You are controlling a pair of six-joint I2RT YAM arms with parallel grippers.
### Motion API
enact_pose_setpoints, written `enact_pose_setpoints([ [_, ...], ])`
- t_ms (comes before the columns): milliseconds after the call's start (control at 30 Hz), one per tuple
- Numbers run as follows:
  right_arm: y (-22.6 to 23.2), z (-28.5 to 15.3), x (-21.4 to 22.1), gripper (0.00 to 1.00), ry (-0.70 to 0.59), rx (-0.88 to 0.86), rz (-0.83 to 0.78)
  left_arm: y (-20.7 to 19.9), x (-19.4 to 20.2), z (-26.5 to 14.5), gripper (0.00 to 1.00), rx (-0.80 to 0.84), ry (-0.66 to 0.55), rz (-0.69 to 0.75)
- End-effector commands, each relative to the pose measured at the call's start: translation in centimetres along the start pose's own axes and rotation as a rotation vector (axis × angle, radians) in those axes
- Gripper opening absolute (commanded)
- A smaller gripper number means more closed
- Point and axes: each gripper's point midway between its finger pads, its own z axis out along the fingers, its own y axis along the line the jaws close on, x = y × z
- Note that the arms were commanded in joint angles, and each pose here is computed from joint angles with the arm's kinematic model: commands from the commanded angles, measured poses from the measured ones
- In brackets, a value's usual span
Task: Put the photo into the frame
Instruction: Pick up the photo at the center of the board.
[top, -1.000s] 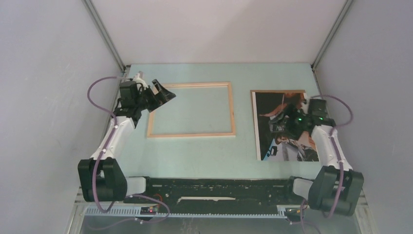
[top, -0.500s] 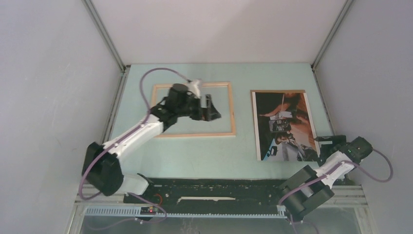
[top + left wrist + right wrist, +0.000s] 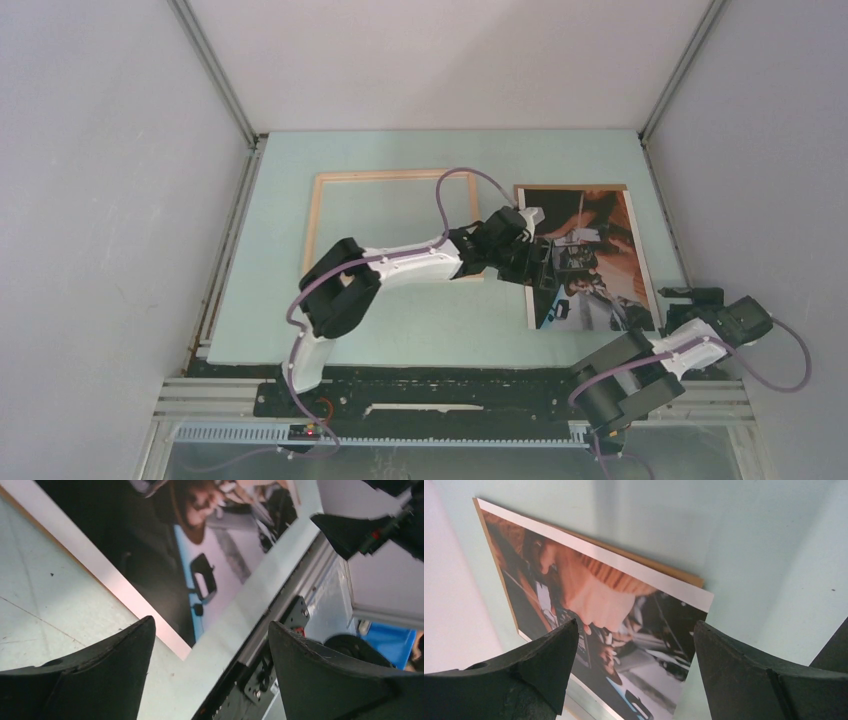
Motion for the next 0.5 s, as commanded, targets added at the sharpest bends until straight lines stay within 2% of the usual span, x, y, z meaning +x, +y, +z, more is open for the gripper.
enact_pose_setpoints([
  [0, -0.3, 0.3, -1.2, 0.92, -0.025, -0.077, 0.002, -0.6, -2.6, 2.6, 0.88, 0.025, -0.101, -0.203],
  [200, -1.1, 1.0, -0.6, 0.92, -0.003, -0.116, 0.039, -0.2, -1.7, 5.8, 0.89, 0.050, -0.102, -0.394],
  [333, -2.0, 1.7, 0.3, 0.91, 0.014, -0.095, 0.053, 1.2, -1.1, 6.5, 0.89, -0.018, -0.109, -0.494],
  [467, -2.4, 1.7, 0.4, 0.92, -0.011, -0.053, 0.039, 3.1, 0.1, 6.9, 0.93, -0.126, -0.082, -0.529],
])
